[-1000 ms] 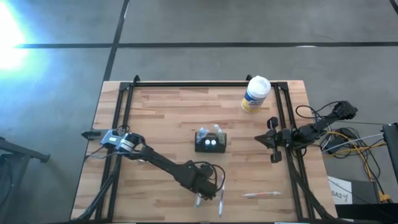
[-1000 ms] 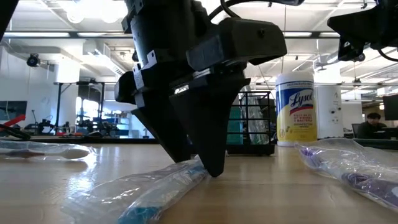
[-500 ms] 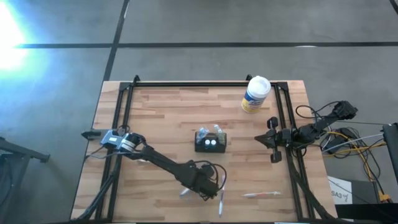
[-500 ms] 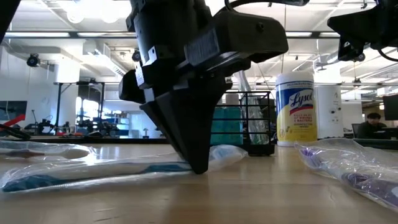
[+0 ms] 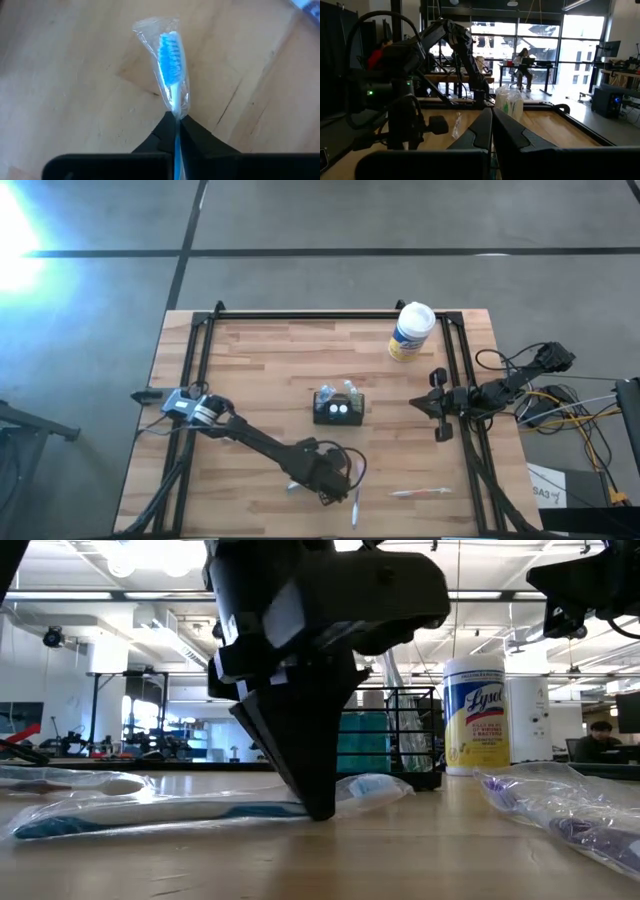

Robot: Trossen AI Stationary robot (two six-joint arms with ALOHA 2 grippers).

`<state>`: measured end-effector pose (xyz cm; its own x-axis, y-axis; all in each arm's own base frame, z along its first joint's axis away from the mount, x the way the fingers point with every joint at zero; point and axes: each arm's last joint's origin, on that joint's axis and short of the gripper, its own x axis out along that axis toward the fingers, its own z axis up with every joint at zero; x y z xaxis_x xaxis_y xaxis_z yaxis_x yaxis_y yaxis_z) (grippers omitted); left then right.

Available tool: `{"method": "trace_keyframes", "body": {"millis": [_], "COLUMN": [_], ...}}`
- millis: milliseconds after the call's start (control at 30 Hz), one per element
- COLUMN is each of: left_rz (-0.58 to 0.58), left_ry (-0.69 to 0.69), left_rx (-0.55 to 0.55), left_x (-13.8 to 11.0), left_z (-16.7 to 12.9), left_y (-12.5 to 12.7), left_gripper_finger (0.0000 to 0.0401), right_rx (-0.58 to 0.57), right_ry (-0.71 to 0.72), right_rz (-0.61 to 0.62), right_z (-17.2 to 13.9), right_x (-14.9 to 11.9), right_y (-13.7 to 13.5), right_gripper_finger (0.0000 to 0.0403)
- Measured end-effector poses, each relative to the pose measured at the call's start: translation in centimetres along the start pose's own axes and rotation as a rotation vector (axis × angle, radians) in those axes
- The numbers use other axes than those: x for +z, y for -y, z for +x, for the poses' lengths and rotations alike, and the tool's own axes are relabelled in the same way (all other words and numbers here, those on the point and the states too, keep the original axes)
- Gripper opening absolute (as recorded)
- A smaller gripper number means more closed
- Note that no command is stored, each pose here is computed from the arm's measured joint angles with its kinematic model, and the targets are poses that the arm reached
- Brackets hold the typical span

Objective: Pick & Place toothbrushing station
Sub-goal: Put the blue toothbrush into the wire organizer

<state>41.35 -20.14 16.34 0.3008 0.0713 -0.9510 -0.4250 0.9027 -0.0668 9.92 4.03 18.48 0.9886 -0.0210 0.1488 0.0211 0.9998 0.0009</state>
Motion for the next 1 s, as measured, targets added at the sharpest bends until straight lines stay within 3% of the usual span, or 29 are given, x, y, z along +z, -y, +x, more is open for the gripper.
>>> {"method": "trace_keyframes", "body": {"millis": [300, 433, 633, 800, 1000], "left_rz": [0.264, 0.382, 0.573, 0.720, 0.723], "left_ry": [0.051, 0.116, 0.305, 0.429, 0.547], "left_rx": [-0.051, -0.085, -0.164, -0.212, -0.287], "left_x": [-0.6, -0.7, -1.0, -3.3, -7.3], "left_z": [-3.3, -6.6, -14.6, -19.5, -21.4], "left_y": [0.8, 0.7, -0.3, -2.6, -8.2], "left_gripper_finger": [0.0006, 0.0005, 0.0002, 0.0000, 0.0000], "right_rx": [0.001, 0.001, -0.001, -0.003, -0.001], "right_ry": [-0.019, -0.019, -0.020, -0.022, -0.042], "right_rz": [-0.011, -0.011, -0.012, -0.023, -0.034], "right_z": [0.0, 0.0, 0.0, 0.0, 0.0], "right_x": [-0.2, -0.2, -0.2, -0.3, -0.5], "right_y": [0.0, 0.0, 0.0, 0.0, 0.0], "right_gripper_finger": [0.0008, 0.0008, 0.0008, 0.0008, 0.0008]}}
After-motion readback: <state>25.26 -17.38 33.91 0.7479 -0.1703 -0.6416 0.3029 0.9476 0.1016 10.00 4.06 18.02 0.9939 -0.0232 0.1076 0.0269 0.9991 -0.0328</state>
